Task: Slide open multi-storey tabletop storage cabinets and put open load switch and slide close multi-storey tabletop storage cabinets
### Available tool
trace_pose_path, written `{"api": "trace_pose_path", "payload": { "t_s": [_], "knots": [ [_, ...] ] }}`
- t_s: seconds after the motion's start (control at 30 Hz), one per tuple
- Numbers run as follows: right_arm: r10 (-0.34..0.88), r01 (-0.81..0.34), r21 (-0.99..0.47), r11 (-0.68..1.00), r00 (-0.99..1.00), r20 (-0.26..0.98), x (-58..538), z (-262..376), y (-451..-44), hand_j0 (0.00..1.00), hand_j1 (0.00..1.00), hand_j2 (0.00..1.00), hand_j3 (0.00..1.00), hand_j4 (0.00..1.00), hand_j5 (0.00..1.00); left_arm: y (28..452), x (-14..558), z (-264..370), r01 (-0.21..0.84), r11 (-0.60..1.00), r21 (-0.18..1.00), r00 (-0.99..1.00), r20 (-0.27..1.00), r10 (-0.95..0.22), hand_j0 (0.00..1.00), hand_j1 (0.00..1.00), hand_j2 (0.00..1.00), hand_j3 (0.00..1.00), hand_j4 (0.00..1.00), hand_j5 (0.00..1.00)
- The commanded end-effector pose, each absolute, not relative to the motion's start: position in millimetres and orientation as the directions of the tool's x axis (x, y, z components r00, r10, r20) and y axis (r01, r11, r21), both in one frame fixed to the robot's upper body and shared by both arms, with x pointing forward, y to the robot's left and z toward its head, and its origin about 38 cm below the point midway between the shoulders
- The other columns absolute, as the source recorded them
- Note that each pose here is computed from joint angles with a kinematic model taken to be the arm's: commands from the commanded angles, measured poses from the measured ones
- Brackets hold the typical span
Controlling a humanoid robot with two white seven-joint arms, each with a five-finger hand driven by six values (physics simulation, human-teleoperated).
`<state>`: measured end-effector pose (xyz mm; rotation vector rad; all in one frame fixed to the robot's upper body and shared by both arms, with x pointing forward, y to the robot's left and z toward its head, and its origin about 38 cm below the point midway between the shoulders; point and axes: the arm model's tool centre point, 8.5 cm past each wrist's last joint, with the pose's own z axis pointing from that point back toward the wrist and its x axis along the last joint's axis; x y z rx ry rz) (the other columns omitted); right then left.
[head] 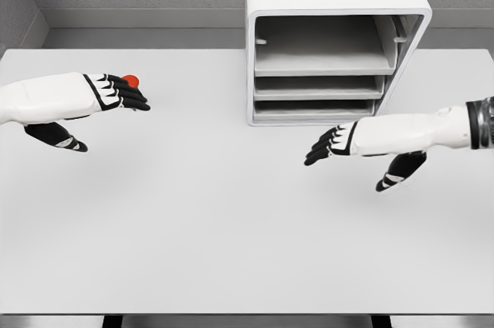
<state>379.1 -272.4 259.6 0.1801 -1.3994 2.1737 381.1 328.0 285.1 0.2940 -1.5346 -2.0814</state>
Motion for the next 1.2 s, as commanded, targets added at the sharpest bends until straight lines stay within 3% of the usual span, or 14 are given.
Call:
{"api": "trace_pose_path", "payload": {
  "t_s": [0.0, 0.27, 0.4, 0.63, 0.77, 1.17],
  "knots": [
    [0.359, -0.516, -0.799, -0.307, -0.841, 0.405, 380, 260, -269, 1.00, 1.00, 1.00, 1.00, 1.00, 1.00, 328, 381, 285, 0.290, -0.206, 0.935, -0.833, 0.140, -0.536, 1.00, 1.00, 1.00, 1.00, 1.00, 1.00],
    [0.389, -0.475, -0.822, -0.315, -0.854, 0.345, 394, 275, -274, 1.00, 1.00, 1.00, 1.00, 1.00, 1.00, 343, 403, 280, 0.285, -0.217, 0.934, -0.793, 0.103, -0.601, 1.00, 1.00, 1.00, 1.00, 1.00, 1.00],
    [0.424, -0.456, -0.847, -0.272, -0.847, 0.320, 417, 290, -279, 1.00, 1.00, 1.00, 1.00, 1.00, 1.00, 328, 432, 268, 0.244, -0.267, 0.932, -0.778, 0.024, -0.628, 1.00, 1.00, 1.00, 1.00, 1.00, 1.00],
    [0.533, -0.519, -0.832, -0.197, -0.769, 0.353, 445, 286, -279, 1.00, 1.00, 1.00, 1.00, 1.00, 1.00, 309, 483, 229, 0.347, -0.245, 0.905, -0.732, 0.099, -0.674, 1.00, 1.00, 1.00, 1.00, 1.00, 1.00],
    [0.582, -0.534, -0.828, -0.170, -0.732, 0.353, 457, 287, -286, 1.00, 1.00, 1.00, 1.00, 1.00, 1.00, 318, 507, 213, 0.422, -0.194, 0.886, -0.665, 0.157, -0.730, 1.00, 1.00, 1.00, 1.00, 1.00, 1.00],
    [0.668, -0.591, -0.799, -0.109, -0.639, 0.381, 479, 282, -270, 1.00, 1.00, 1.00, 1.00, 1.00, 1.00, 302, 517, 203, 0.442, -0.179, 0.879, -0.661, 0.184, -0.728, 1.00, 1.00, 1.00, 1.00, 1.00, 1.00]
  ]
}}
